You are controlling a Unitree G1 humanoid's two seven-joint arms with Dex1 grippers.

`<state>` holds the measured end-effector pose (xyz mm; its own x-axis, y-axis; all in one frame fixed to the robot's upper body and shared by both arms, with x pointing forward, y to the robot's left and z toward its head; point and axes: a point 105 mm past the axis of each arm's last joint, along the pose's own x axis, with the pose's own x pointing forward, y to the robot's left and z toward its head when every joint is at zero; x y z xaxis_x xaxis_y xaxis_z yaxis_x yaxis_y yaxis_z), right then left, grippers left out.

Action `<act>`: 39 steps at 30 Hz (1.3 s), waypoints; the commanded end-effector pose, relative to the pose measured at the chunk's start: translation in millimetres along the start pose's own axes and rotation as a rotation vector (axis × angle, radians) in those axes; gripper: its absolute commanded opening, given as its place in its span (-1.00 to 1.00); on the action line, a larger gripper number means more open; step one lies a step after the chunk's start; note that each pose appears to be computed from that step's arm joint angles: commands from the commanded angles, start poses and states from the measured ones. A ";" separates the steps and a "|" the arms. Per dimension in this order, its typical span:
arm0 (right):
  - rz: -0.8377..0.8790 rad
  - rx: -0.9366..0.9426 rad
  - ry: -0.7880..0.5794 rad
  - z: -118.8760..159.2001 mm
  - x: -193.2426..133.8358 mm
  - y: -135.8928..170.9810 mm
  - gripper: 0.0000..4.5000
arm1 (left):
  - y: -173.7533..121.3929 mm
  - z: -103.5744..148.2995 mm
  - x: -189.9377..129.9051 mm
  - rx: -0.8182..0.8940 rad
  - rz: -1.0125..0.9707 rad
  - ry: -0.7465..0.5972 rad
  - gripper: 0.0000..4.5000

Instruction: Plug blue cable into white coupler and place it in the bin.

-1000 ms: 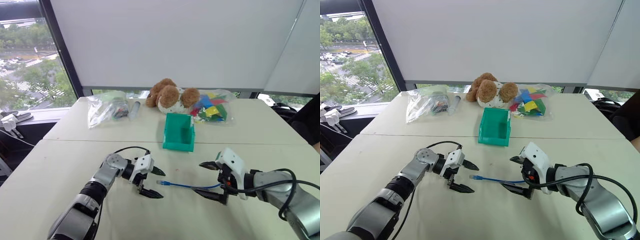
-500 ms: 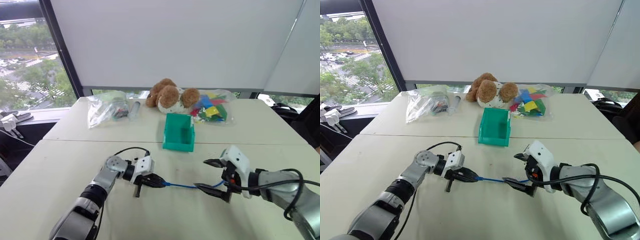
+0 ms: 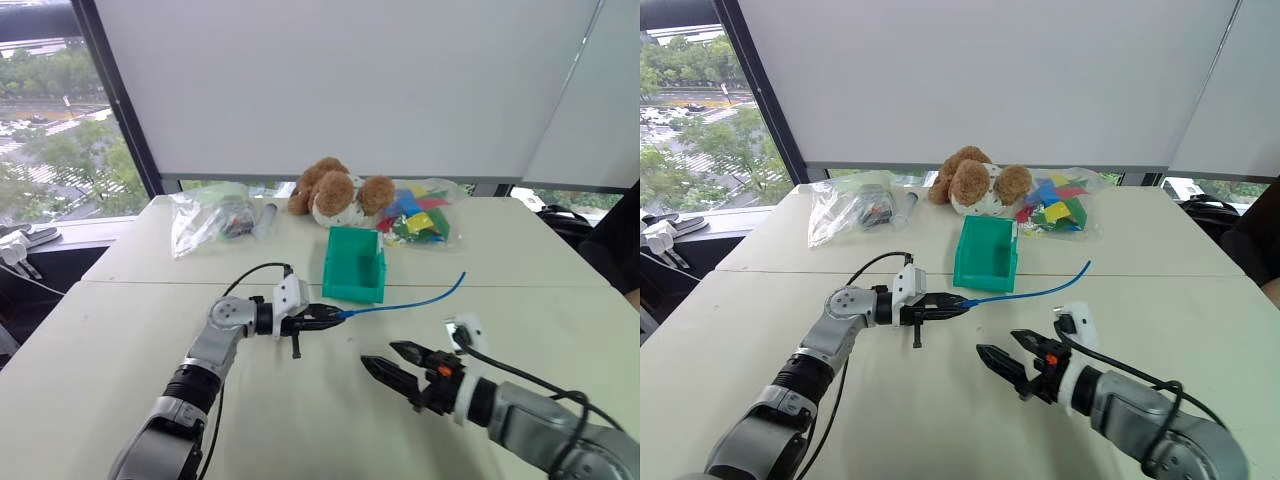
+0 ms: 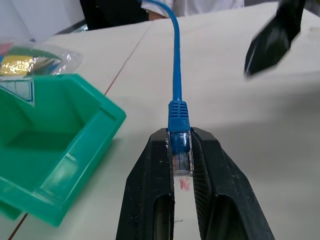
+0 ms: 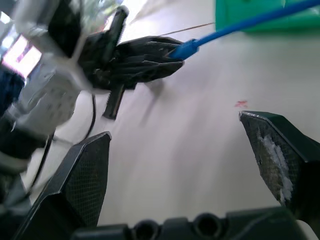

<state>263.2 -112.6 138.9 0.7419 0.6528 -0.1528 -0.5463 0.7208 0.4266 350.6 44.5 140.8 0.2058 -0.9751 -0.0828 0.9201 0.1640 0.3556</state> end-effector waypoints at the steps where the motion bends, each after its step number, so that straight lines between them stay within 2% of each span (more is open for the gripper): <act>1: -0.047 0.055 -0.059 8.9 14.3 -3.0 1.00 | 5.0 15.2 -1.3 0.038 0.025 -0.043 -0.99; 9: -0.074 0.197 -0.098 7.7 35.2 -4.4 1.00 | -2.3 14.2 -1.6 0.041 -0.001 -0.034 -0.99; 20: -0.052 0.234 -0.133 15.6 46.6 -0.1 1.00 | -6.4 12.2 0.6 0.043 -0.020 -0.028 -0.99; 23: -0.043 0.232 -0.134 16.5 48.6 1.8 0.60 | -6.8 12.3 1.0 0.044 -0.022 -0.028 -1.00; 28: -0.024 0.230 -0.131 16.5 51.1 5.7 -0.59 | -6.5 12.6 1.2 0.045 -0.020 -0.028 -1.00; 30: -0.013 0.227 -0.127 16.2 51.7 7.9 -0.98 | -5.8 13.0 1.5 0.046 -0.015 -0.030 -1.00; 36: 0.013 0.205 -0.127 20.0 51.7 14.5 -0.98 | -4.5 12.5 1.9 0.031 -0.008 -0.026 -1.00; 39: 0.006 0.188 -0.140 25.2 49.6 13.1 -0.98 | -5.0 8.7 -0.8 -0.046 -0.019 -0.007 -1.00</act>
<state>304.6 -80.3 141.1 0.8014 0.5907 -0.0938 -0.4230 0.6706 0.6094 343.6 42.9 136.9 0.1953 -0.9760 -0.0960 0.9384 0.1575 0.3075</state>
